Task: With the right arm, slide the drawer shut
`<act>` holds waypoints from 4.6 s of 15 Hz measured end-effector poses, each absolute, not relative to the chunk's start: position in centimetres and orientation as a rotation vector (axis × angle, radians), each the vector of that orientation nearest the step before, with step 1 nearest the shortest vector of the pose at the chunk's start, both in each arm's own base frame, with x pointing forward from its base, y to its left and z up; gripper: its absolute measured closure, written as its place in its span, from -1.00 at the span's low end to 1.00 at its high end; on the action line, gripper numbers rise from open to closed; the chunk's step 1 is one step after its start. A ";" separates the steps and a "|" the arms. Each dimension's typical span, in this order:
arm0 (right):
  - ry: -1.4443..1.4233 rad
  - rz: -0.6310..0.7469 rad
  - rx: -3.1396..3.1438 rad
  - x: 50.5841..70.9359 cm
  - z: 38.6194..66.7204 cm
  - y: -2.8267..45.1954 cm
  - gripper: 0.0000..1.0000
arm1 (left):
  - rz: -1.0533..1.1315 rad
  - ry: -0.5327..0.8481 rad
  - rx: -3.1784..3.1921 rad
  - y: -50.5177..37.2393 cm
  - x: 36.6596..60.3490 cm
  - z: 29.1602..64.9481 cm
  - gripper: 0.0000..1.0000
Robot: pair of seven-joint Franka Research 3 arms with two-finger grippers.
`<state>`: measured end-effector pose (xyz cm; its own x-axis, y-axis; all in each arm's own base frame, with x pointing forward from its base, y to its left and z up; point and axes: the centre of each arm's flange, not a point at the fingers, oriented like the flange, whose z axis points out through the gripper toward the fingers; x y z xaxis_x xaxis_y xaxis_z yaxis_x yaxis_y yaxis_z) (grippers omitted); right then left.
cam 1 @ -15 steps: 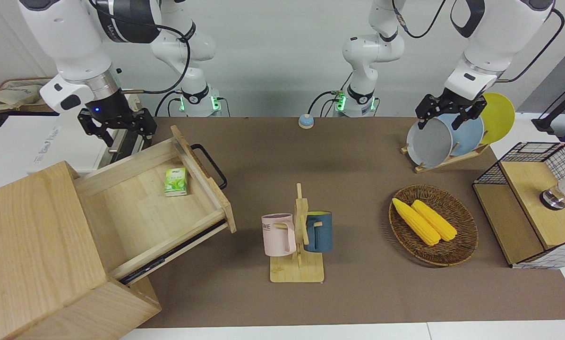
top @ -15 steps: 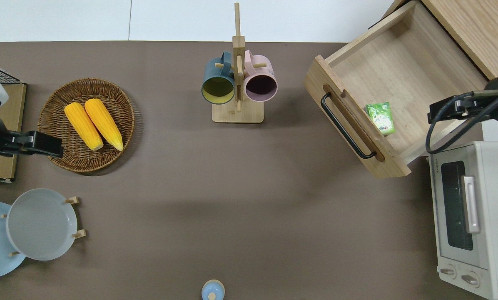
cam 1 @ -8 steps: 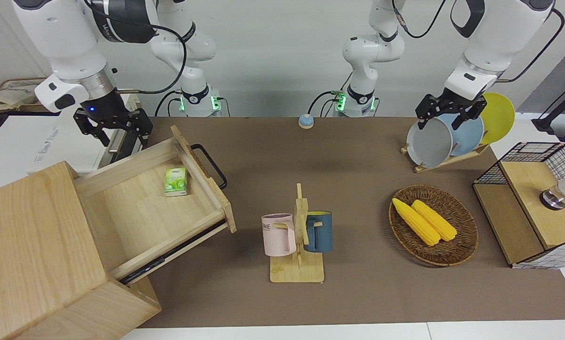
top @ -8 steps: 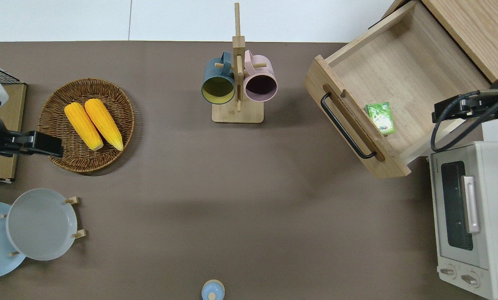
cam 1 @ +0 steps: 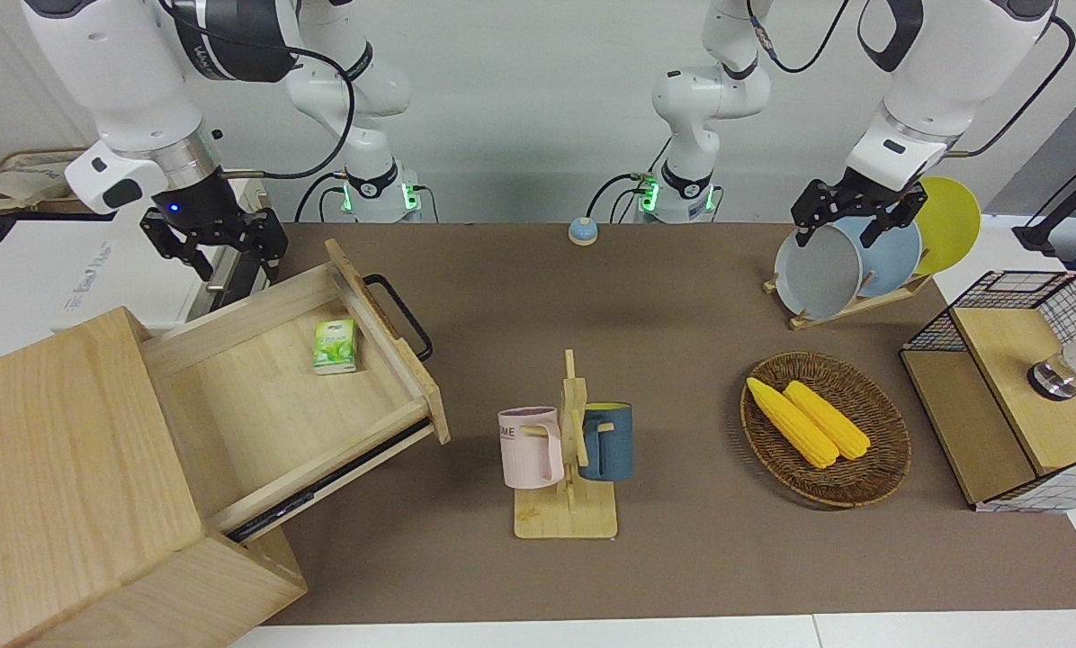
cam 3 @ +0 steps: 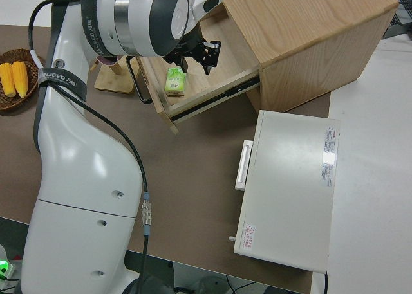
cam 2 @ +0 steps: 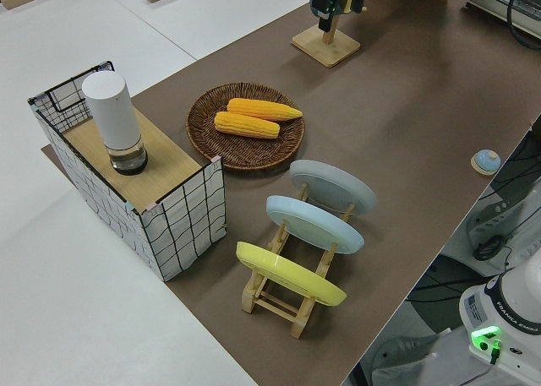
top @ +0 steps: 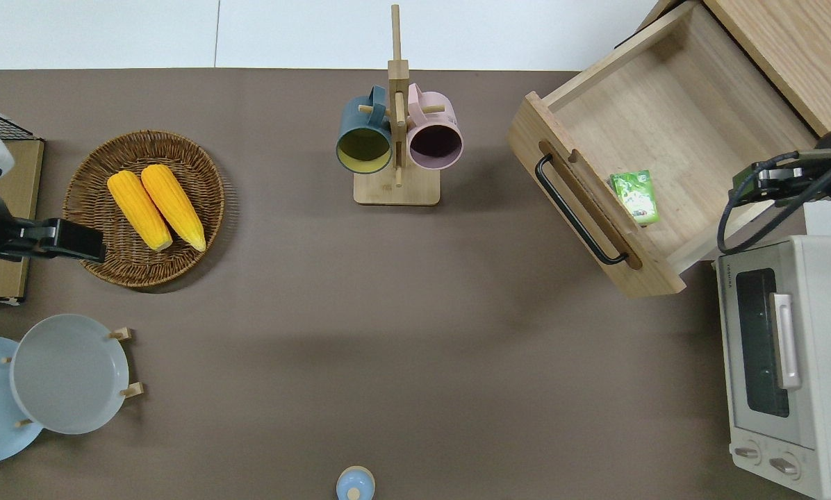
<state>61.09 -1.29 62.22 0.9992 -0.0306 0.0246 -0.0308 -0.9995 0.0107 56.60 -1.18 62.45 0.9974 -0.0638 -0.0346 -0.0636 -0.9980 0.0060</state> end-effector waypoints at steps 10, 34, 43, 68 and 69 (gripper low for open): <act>-0.030 0.020 3.135 60.9 62.4 -0.6 0.98 | -0.055 -0.100 3.135 -1.2 56.6 62.5 -0.99; -0.650 0.010 3.153 54.1 67.5 19.8 0.98 | -0.054 -0.100 3.135 -1.2 56.6 62.5 -0.99; -1.060 -0.037 2.986 56.8 60.4 26.2 0.98 | -0.054 -0.100 3.135 -1.2 56.6 62.5 -0.99; -1.405 -0.103 2.736 63.5 48.5 20.9 0.98 | -0.054 -0.100 3.135 -1.2 56.6 62.5 -0.99; -1.407 -0.099 2.729 63.7 48.3 20.6 0.98 | -0.054 -0.100 3.135 -1.2 56.6 62.5 -0.99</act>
